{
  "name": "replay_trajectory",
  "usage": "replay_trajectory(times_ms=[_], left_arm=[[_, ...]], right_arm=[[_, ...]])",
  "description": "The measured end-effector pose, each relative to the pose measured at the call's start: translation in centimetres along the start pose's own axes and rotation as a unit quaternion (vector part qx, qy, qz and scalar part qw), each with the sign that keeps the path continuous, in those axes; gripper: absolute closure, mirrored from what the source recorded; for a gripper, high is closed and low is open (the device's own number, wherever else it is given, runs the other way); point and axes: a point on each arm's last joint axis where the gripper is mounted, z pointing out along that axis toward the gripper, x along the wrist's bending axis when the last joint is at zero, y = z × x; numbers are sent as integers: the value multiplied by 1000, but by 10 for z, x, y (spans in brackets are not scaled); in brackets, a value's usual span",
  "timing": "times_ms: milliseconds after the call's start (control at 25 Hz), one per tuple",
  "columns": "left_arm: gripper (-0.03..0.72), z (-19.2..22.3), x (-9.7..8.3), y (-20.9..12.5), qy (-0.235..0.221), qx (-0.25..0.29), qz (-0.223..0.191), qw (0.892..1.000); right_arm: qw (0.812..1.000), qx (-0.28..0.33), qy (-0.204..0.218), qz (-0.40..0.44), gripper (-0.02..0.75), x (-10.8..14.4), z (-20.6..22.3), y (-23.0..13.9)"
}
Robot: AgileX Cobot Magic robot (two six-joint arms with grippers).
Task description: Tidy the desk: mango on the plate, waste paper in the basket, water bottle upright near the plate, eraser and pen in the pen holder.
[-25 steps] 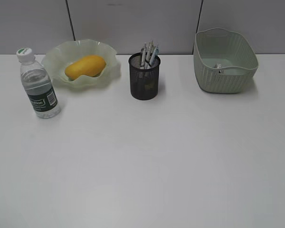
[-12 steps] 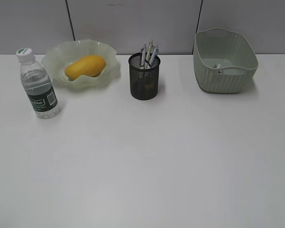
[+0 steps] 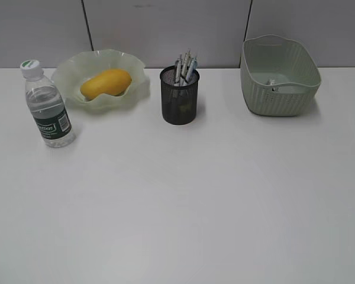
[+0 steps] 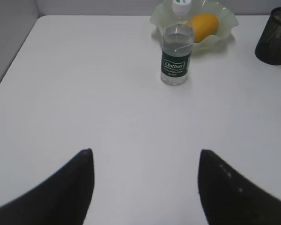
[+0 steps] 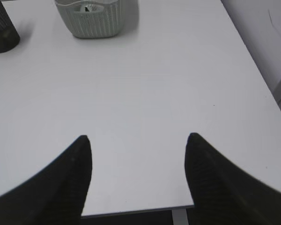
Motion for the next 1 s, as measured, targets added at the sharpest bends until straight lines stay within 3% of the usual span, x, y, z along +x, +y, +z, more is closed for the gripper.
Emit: replay_trajectory(times_ms=[1000], left_arm=[[160, 0, 0, -1, -3, -1, -1, 1000]], right_arm=[[1000, -2, 3, 2, 240, 1, -1, 0]])
